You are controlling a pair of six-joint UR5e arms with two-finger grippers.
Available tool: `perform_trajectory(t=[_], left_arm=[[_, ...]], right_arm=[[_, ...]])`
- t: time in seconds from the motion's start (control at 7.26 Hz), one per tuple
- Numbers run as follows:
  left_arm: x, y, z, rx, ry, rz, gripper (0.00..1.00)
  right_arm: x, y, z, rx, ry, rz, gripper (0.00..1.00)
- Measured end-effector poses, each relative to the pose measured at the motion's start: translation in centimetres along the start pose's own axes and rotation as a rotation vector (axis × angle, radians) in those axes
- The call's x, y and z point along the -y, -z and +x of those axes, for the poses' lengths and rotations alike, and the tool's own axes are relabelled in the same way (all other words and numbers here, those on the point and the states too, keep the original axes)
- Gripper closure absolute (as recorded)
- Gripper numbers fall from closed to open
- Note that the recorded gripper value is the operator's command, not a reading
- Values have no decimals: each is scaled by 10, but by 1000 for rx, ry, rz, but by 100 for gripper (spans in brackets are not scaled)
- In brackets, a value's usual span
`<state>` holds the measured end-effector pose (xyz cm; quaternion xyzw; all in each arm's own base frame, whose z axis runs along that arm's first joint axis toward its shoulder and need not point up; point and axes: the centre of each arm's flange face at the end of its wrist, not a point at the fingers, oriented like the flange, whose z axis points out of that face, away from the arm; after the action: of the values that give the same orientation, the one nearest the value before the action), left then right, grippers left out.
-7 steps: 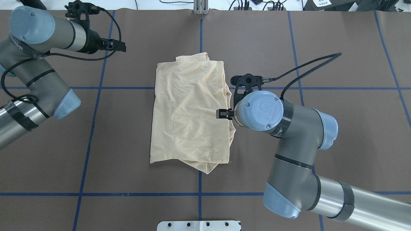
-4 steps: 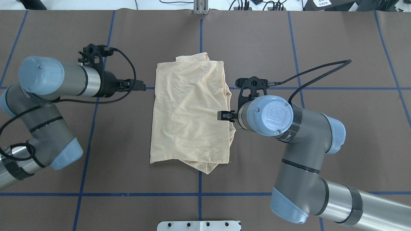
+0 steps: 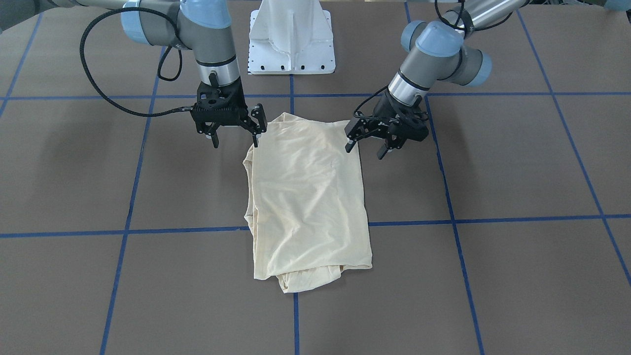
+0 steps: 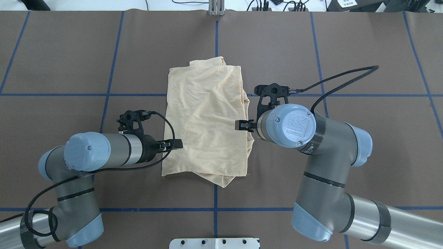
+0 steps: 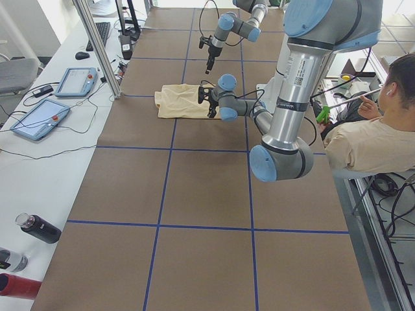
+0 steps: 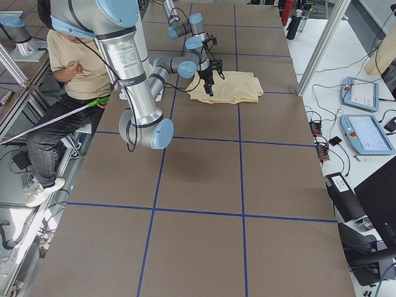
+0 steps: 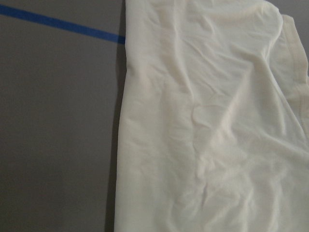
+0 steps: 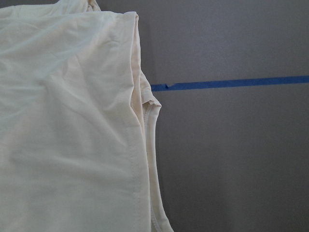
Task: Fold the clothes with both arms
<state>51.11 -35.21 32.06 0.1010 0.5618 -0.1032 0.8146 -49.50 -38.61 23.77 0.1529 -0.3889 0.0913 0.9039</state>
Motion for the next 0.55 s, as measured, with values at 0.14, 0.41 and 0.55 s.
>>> perform_trajectory(t=[0.14,0.41,0.55], left_arm=[[-8,-4,-2,17,11,-11,21],[-13,-7,-4,40,17,-20,21],[-14,-7,-5,49,19,-23,21]], right_arm=[[0,0,0,0,0,0,0],[0,0,0,0,0,-1,0],[0,-1,-1,-1,1,-1,0]])
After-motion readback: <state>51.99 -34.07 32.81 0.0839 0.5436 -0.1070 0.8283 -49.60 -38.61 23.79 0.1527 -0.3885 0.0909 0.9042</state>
